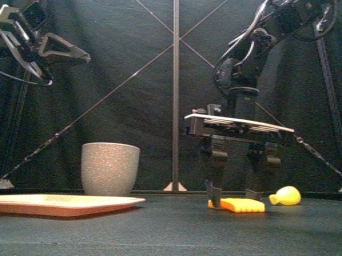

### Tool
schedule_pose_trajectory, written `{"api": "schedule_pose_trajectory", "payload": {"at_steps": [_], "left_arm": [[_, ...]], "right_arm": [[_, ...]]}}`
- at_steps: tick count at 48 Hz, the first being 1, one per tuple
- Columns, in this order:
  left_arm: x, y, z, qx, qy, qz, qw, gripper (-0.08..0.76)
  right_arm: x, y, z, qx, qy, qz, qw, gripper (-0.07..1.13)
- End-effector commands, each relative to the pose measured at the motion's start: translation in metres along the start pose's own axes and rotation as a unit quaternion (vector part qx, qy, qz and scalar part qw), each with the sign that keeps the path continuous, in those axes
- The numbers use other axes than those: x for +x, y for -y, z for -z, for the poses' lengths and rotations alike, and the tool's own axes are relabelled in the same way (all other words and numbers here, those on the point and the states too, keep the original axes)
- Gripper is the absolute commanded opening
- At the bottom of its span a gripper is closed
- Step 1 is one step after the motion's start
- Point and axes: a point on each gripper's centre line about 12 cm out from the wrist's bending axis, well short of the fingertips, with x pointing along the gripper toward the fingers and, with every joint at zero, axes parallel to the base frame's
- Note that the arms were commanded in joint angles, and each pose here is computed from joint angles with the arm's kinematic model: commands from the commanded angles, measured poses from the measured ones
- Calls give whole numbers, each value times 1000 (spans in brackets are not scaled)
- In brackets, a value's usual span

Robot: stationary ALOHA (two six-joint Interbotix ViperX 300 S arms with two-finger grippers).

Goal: Pick the fries then place it on the pink plate
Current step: Place fries on the pink plate

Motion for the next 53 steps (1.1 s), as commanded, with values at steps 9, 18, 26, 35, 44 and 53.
{"api": "schedule_pose_trajectory", "payload": {"at_steps": [9, 18, 26, 35, 44, 53], "left_arm": [[-5, 0, -13, -6, 29, -1, 1000, 44], [-7, 0, -16, -6, 36, -2, 999, 44], [-7, -1, -16, -6, 35, -4, 999, 44], [-6, -2, -17, -5, 37, -6, 999, 44], [-6, -2, -20, -3, 42, -5, 999, 44], [-7, -4, -18, -2, 40, -10, 999, 44]], "right_arm": [[-6, -8, -2, 3, -1, -14, 1000, 557], [-30, -30, -12, -16, 29, -56, 998, 557], [-74, -72, -23, -81, 114, -133, 981, 557], [-101, -115, -28, -159, 214, -192, 945, 559], [-80, -136, -19, -171, 200, -212, 941, 615], [-64, -154, -9, -180, 181, -247, 935, 772]]}}
